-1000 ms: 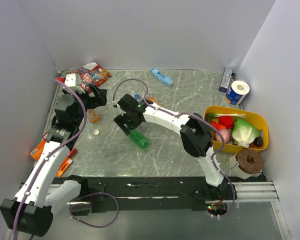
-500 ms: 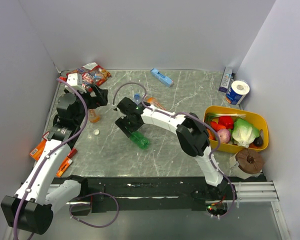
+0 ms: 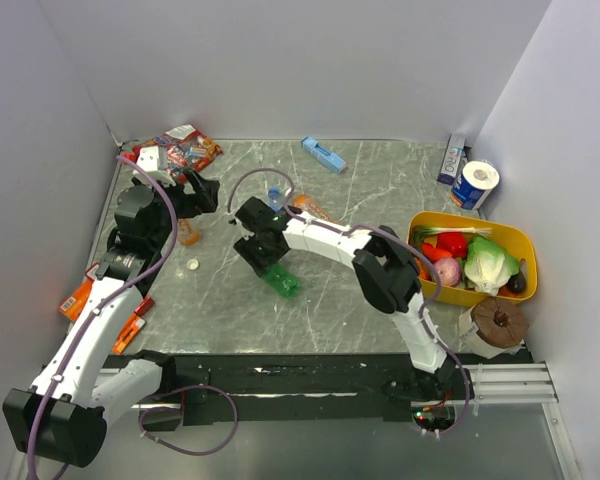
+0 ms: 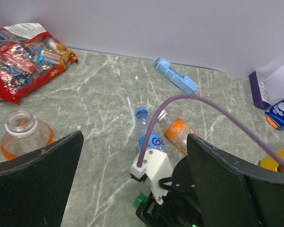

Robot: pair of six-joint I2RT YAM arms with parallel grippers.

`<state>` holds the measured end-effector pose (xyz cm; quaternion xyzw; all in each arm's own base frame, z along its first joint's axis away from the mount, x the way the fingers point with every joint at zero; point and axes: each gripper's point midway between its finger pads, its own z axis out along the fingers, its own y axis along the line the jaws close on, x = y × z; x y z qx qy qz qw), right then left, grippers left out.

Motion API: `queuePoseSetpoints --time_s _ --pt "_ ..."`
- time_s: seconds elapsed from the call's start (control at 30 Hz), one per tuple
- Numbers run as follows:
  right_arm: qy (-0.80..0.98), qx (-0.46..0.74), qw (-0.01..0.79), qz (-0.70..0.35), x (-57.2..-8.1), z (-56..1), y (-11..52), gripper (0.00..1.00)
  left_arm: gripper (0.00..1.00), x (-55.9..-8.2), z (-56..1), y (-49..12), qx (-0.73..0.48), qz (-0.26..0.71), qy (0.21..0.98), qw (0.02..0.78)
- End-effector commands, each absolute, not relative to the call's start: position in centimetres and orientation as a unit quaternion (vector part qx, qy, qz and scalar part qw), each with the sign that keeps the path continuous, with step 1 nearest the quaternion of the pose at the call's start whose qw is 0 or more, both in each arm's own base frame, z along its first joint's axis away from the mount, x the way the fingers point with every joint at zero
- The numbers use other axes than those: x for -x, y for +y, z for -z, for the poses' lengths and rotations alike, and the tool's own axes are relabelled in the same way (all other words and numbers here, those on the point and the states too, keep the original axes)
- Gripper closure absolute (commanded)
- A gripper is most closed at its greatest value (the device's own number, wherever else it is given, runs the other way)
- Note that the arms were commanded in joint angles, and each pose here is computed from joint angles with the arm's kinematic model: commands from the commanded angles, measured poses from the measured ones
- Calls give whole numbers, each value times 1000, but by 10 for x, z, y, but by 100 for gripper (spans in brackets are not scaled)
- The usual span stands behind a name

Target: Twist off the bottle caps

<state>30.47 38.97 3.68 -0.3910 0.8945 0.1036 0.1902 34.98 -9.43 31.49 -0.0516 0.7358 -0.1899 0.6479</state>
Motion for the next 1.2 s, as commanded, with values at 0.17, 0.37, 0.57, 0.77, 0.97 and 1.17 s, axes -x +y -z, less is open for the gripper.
queuePoseSetpoints --time_s 0.17,0.37,0.57,0.77,0.97,1.17 --pt "828 276 392 -291 -323 -250 359 52 4 -309 -382 -134 -81 284 651 699" --pt "751 214 488 -390 -312 -326 321 50 4 -257 -402 -188 -225 417 573 669" --pt "676 127 563 -458 -313 -384 305 50 4 -218 -397 -222 -286 532 530 595" --pt "613 94 593 -513 -298 -410 296 50 4 -222 -373 -249 -291 571 557 529" --pt "586 99 596 -540 -284 -416 294 50 4 -233 -357 -259 -270 585 580 498" --pt "582 107 577 -563 -278 -411 305 50 4 -239 -348 -265 -256 587 592 489"
